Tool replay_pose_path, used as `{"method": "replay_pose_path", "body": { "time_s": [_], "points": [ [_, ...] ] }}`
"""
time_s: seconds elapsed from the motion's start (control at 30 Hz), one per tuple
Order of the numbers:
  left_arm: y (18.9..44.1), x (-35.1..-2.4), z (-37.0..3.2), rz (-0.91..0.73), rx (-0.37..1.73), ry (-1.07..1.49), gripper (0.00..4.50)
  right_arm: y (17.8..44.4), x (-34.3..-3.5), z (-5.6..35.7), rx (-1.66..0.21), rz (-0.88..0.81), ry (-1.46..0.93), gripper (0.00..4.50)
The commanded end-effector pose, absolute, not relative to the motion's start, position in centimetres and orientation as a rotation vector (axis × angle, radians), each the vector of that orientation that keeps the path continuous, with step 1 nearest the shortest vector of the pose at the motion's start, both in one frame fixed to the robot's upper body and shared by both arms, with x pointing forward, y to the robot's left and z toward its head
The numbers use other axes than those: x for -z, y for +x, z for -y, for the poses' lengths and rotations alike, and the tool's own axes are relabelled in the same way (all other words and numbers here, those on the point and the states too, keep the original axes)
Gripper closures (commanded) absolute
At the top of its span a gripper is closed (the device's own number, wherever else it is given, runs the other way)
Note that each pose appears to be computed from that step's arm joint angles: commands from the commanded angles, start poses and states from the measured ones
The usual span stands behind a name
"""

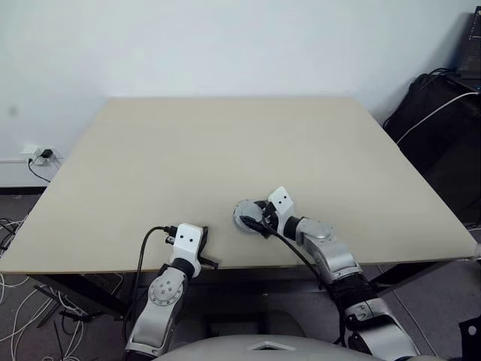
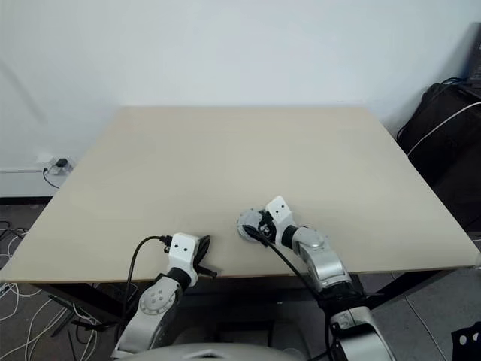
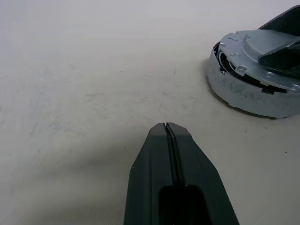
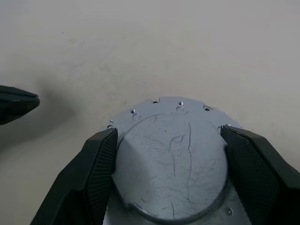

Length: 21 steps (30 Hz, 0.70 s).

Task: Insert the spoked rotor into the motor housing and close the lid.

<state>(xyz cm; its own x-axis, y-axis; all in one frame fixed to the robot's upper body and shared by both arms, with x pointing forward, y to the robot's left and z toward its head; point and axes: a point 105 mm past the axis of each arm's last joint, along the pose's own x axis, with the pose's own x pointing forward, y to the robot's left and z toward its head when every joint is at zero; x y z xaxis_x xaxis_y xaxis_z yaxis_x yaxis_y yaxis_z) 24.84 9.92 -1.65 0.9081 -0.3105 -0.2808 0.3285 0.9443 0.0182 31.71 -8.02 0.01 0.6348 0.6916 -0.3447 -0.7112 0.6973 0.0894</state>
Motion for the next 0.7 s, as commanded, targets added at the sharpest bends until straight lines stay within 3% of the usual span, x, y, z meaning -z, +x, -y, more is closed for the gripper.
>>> {"method": "replay_pose_path", "body": {
  "time_s": [0.03,0.7],
  "points": [
    [25.5,-0.1,-9.4,-0.207,0.340,0.052,4.50,32.5,-2.0,7.6,-0.773,-0.285,-0.038,1.30],
    [25.4,-0.1,-9.3,-0.211,0.349,0.047,4.50,32.4,-0.4,6.8,-0.707,-0.396,-0.102,1.30]
  ]
}}
